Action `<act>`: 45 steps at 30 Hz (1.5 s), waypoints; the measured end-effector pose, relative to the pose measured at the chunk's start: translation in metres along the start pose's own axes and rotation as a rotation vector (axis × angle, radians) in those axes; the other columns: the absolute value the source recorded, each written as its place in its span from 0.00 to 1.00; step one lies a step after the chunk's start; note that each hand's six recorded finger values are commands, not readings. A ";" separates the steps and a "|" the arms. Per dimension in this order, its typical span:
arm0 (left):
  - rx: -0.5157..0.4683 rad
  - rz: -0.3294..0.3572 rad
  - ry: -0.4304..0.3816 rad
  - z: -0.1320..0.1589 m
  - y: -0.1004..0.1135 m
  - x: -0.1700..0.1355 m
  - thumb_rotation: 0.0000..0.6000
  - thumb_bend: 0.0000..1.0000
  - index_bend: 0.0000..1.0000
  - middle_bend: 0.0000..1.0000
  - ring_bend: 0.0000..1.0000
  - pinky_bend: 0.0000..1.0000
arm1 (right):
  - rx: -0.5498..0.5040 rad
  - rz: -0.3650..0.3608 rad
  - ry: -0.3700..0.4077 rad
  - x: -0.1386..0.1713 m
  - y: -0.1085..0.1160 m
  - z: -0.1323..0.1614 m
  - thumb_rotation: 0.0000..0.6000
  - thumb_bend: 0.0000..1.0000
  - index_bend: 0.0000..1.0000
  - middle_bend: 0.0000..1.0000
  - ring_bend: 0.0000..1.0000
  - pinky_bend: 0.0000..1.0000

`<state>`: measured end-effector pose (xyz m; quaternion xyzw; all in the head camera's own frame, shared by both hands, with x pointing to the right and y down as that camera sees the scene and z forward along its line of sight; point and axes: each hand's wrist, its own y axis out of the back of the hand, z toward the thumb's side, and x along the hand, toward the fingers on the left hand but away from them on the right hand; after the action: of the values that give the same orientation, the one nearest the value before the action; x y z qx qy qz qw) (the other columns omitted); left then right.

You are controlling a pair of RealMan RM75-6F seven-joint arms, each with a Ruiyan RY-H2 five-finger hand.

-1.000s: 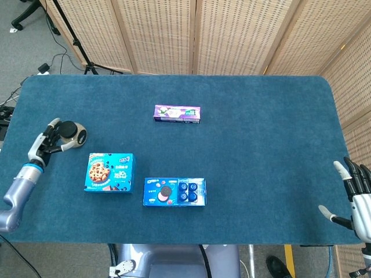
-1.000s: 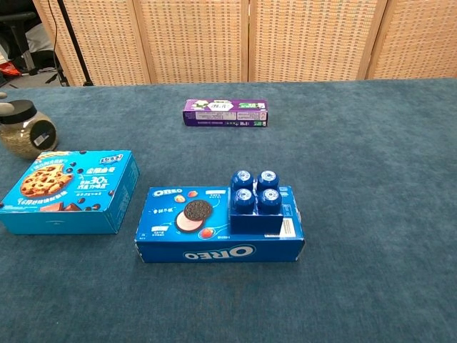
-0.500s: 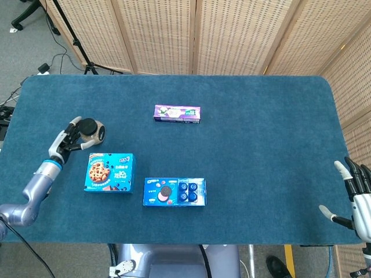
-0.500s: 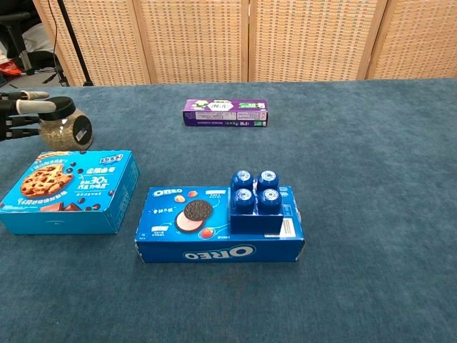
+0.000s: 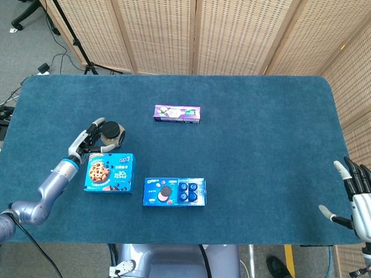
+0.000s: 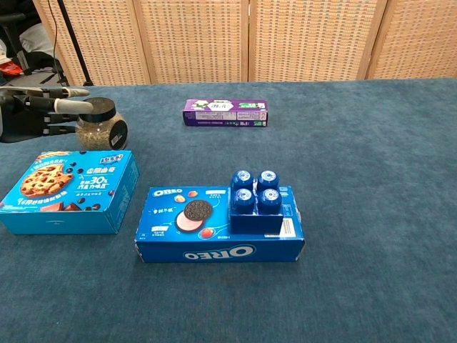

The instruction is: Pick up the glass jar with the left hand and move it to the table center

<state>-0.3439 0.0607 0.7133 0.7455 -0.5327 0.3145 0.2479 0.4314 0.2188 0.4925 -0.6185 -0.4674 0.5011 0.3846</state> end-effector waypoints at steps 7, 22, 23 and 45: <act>-0.013 -0.036 -0.017 0.006 -0.023 0.005 1.00 0.16 0.00 0.00 0.00 0.00 | 0.000 0.001 -0.004 0.000 0.000 -0.001 1.00 0.00 0.00 0.00 0.00 0.00; -0.065 -0.115 -0.010 0.013 -0.076 0.015 1.00 0.16 0.00 0.00 0.00 0.00 | -0.008 -0.001 -0.016 -0.001 0.002 -0.005 1.00 0.00 0.00 0.00 0.00 0.00; -0.064 -0.119 -0.007 0.013 -0.079 0.016 1.00 0.16 0.00 0.00 0.00 0.00 | -0.009 -0.001 -0.017 -0.001 0.002 -0.006 1.00 0.00 0.00 0.00 0.00 0.00; -0.113 -0.226 0.039 0.018 -0.142 0.030 1.00 0.16 0.00 0.00 0.00 0.00 | -0.015 -0.003 -0.028 -0.003 0.004 -0.010 1.00 0.00 0.00 0.00 0.00 0.00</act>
<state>-0.1984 0.0729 0.7180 0.7793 -0.4575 0.2685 0.3335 0.4413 0.2149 0.4915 -0.6137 -0.4772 0.5055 0.3743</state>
